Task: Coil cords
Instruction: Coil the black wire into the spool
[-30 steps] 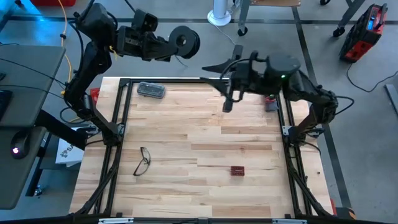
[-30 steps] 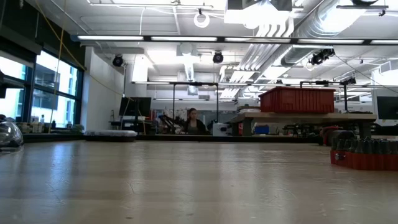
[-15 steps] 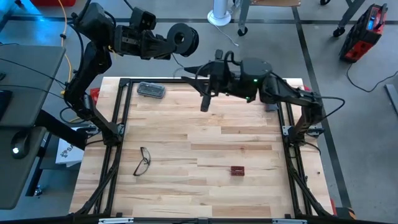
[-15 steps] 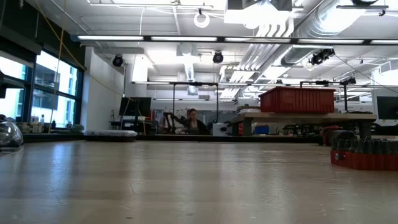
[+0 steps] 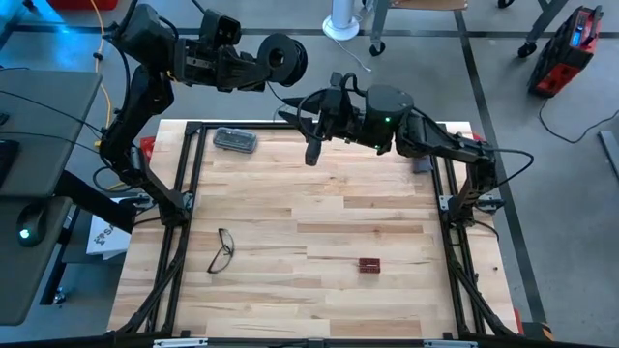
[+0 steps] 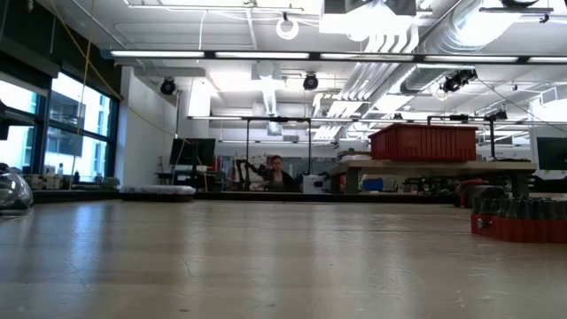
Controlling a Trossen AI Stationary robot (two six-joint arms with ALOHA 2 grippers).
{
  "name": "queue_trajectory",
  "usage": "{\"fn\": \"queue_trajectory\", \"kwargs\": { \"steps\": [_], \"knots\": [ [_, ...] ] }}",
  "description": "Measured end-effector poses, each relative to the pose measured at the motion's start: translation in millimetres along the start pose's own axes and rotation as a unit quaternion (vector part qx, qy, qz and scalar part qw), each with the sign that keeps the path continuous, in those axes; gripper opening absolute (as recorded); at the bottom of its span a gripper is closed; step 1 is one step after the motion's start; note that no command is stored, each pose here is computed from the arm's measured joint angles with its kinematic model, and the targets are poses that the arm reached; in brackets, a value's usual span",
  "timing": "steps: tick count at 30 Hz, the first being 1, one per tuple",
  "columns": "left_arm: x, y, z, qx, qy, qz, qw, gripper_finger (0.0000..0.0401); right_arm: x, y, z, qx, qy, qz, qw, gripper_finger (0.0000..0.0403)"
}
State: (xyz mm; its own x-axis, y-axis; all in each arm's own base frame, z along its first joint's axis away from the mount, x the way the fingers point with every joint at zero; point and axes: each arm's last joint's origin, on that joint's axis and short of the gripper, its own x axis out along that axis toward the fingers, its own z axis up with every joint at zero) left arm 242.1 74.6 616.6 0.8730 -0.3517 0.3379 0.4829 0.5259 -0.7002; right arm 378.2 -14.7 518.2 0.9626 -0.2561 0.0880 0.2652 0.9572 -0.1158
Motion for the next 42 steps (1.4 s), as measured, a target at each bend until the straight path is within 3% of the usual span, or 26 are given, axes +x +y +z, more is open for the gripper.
{"fn": "queue_trajectory", "kwargs": {
  "steps": [5,12,25,32,42],
  "knots": [
    [0.0,-0.1,0.0,0.0,0.0,-0.001,1.0,0.0003,0.0,0.3,-0.6,-0.001,0.003,0.002,1.0,0.0115],
    [0.0,-0.1,0.2,-0.001,-0.002,0.0,1.0,0.0003,0.2,-0.9,1.3,-0.003,-0.007,-0.001,1.0,0.0043],
    [-2.4,-0.7,3.8,0.022,-0.013,-0.002,1.0,0.0003,-5.2,8.1,-2.7,-0.03,0.03,0.006,0.999,0.0001],
    [-16.4,8.7,18.4,0.039,-0.04,0.036,0.998,0.0003,-36.9,23.6,10.3,-0.053,0.065,0.02,0.996,0.0],
    [-38.2,18.6,21.7,0.04,-0.043,0.132,0.99,0.0003,-84.8,27.5,35.8,-0.075,0.069,0.005,0.995,0.0]
  ]
}}
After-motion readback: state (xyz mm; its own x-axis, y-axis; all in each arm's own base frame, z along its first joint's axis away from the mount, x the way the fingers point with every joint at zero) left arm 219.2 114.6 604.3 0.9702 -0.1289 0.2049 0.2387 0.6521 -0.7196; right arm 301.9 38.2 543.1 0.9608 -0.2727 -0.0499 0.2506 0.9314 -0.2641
